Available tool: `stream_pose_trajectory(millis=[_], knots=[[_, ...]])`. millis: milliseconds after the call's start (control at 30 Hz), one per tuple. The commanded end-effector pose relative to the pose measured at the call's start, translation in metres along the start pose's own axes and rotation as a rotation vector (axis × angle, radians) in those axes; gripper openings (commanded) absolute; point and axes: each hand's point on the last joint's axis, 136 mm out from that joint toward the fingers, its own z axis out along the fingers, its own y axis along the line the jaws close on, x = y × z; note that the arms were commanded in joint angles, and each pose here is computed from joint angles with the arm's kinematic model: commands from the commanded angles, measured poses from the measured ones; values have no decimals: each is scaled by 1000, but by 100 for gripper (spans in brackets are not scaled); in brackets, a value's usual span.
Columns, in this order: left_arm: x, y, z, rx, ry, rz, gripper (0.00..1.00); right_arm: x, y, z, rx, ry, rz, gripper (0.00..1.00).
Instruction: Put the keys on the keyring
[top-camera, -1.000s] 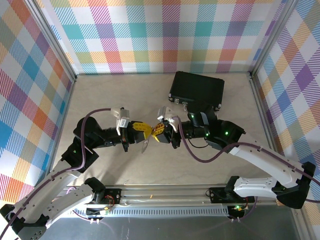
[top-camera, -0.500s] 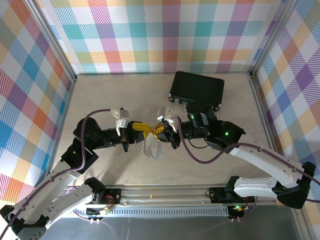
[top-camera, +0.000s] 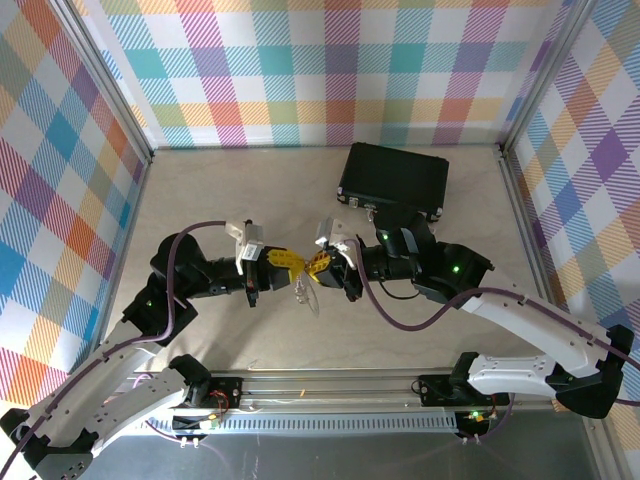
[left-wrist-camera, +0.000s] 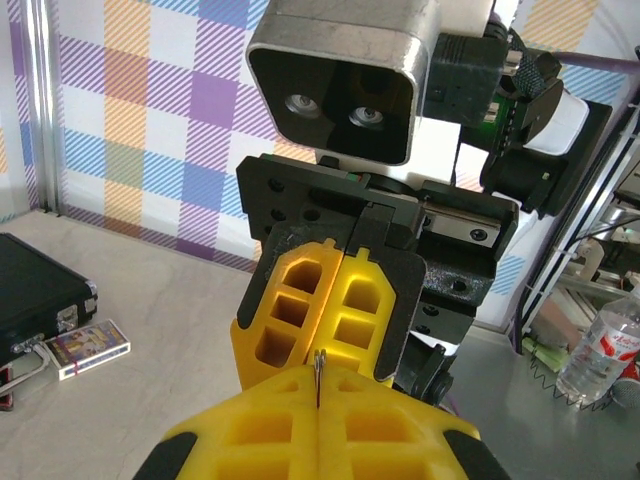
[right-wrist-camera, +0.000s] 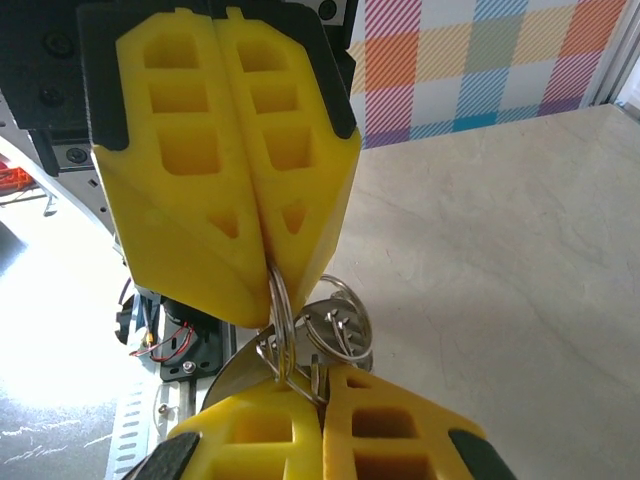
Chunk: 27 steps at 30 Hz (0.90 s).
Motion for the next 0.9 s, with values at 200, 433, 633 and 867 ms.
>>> stream_pose_trajectory(millis=[200,433,633,867], knots=[[1,-13,-3,49,45,29,0,-27,7,-18,-7,-66,-52,0],[6,-19,-5,78,66,30,0,-29,12,-14,-45,-41,-37,0],[9,-16,-8,43,103,57,0,-29,13,-14,-58,-37,-31,0],[14,-13,-11,13,161,83,0,-30,16,-16,-68,-25,-24,0]])
